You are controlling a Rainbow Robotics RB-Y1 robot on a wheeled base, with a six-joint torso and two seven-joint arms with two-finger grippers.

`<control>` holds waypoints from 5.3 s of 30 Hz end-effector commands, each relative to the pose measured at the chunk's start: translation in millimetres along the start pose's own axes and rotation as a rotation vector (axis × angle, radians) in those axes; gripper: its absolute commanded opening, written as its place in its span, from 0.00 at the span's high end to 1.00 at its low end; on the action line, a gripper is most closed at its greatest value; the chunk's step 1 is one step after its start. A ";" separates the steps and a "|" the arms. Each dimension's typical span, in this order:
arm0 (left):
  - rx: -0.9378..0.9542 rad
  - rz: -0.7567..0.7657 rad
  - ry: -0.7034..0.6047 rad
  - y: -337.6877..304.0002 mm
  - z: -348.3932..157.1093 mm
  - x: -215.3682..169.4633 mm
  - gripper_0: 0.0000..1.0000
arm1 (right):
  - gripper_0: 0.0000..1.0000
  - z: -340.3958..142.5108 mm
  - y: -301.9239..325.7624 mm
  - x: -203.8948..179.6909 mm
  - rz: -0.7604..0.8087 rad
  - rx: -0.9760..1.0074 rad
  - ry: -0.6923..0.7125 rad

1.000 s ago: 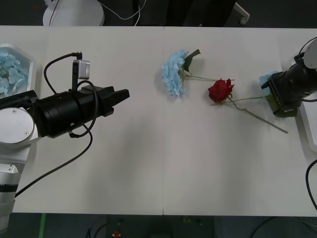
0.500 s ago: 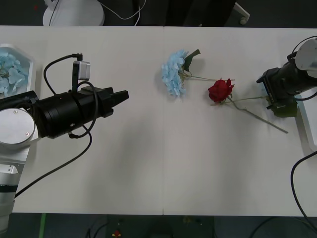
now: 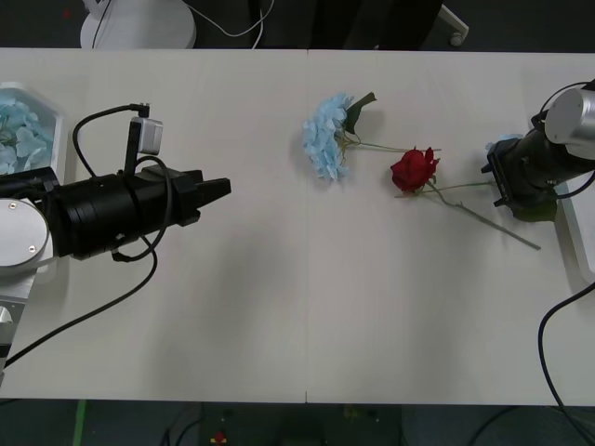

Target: Put the red flowers into the right box and the blue flowers into the left box

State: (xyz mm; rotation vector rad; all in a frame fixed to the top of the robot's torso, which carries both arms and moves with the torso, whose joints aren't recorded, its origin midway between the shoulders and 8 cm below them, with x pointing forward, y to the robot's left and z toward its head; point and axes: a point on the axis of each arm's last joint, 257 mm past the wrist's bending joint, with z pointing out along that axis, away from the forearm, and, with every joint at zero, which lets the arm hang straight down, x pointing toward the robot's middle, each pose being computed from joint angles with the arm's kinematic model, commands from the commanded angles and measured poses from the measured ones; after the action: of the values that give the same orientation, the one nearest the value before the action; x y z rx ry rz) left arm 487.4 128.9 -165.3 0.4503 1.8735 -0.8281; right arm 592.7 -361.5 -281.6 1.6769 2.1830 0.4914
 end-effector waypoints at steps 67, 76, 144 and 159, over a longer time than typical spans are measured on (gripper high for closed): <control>0.062 0.238 -0.046 2.5 -22.0 -31.3 0.21 | 1.00 -249.9 161.1 255.2 -1.506 -1.044 0.044; 0.087 0.207 -0.086 -2.3 -28.0 -47.2 0.21 | 1.00 -262.5 169.0 376.3 -1.510 -1.234 0.159; 0.112 -0.076 -0.310 -8.4 -23.3 -63.2 1.00 | 0.02 -267.5 165.1 448.1 -1.606 -1.313 0.167; -0.379 0.092 -0.142 183.7 -157.6 -51.3 1.00 | 0.02 -197.1 90.0 299.2 -2.147 -0.789 0.116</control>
State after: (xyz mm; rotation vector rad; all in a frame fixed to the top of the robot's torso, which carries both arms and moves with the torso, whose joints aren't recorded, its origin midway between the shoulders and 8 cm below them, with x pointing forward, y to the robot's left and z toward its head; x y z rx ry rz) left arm 523.8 317.7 -149.4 0.2350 1.7849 -0.5786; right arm 503.9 -34.1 -101.9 -1.0788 2.0291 0.6607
